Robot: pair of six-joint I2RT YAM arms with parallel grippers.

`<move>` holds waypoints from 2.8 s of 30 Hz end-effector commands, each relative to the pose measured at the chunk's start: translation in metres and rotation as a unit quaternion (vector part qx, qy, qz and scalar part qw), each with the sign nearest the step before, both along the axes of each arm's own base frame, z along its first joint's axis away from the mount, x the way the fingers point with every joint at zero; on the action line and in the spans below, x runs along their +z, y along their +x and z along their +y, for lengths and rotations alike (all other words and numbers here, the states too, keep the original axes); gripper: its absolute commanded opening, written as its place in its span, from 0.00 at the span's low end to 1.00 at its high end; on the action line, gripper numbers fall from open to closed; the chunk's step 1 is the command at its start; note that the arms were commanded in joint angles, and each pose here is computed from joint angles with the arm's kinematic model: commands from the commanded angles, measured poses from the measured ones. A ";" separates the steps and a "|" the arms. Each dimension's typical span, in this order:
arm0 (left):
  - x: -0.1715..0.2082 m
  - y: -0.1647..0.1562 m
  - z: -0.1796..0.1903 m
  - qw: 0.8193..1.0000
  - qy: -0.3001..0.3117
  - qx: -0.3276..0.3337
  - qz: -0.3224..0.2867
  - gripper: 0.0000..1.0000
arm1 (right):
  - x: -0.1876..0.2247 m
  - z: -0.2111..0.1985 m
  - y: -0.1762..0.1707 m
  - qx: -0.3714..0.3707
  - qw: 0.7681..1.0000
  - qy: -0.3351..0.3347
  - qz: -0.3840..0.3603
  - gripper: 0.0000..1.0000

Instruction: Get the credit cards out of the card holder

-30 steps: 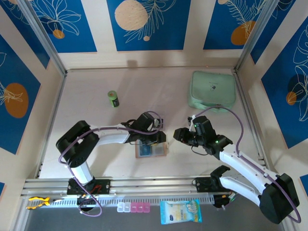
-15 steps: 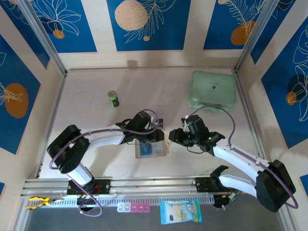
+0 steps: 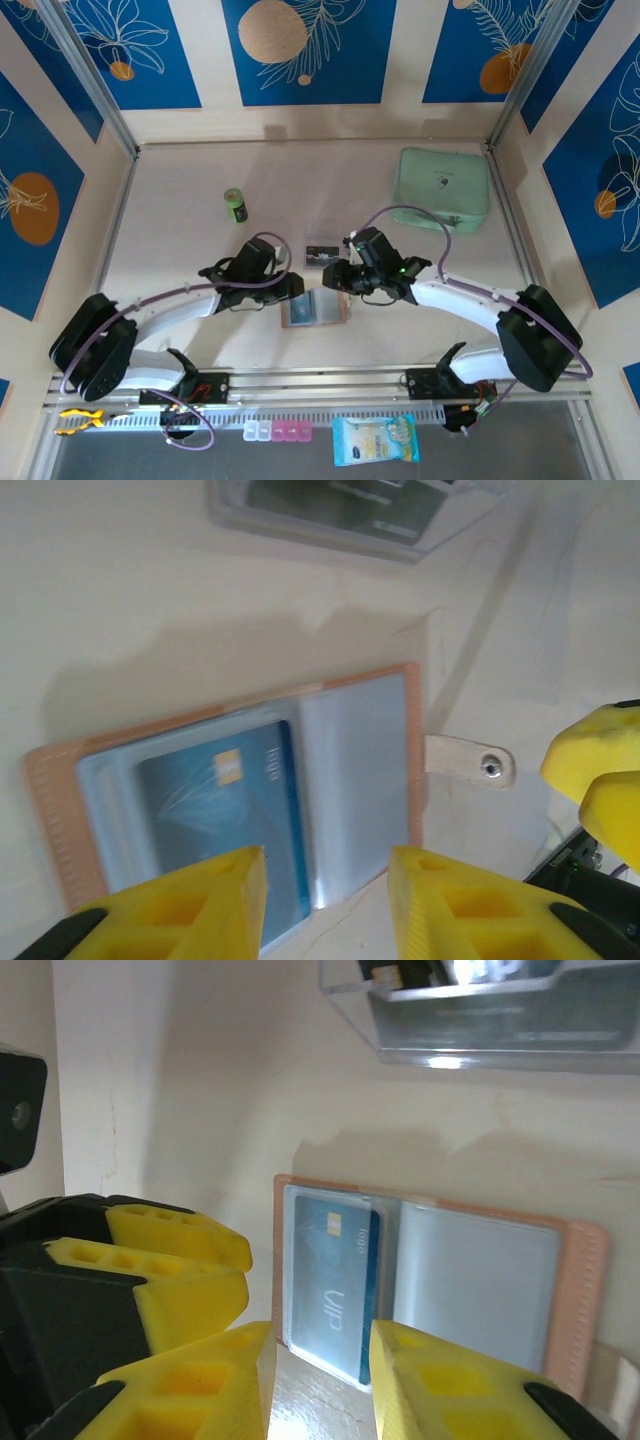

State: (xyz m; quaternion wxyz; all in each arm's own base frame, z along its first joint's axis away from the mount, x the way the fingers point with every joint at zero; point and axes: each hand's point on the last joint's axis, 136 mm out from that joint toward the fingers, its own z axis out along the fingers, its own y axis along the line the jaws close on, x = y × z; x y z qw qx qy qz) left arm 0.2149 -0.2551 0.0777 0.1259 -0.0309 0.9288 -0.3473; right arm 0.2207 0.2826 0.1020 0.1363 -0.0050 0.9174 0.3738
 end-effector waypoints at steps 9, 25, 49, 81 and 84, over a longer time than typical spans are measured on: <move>-0.028 -0.013 0.025 0.999 0.013 0.023 0.033 0.38 | -0.011 0.042 -0.008 0.050 0.998 0.017 0.022 0.30; -0.035 -0.002 0.006 0.999 -0.002 0.002 0.043 0.26 | -0.027 0.042 -0.013 0.051 0.998 -0.004 0.044 0.30; -0.040 -0.006 0.010 0.999 0.005 0.006 0.050 0.10 | -0.050 0.042 -0.022 0.065 0.994 -0.019 0.081 0.30; -0.053 -0.013 0.016 0.998 0.024 0.001 0.062 0.07 | -0.068 0.046 -0.027 0.072 0.991 -0.026 0.113 0.27; -0.053 -0.012 0.016 0.998 0.023 0.002 0.062 0.07 | -0.070 0.043 -0.026 0.067 0.991 -0.034 0.113 0.25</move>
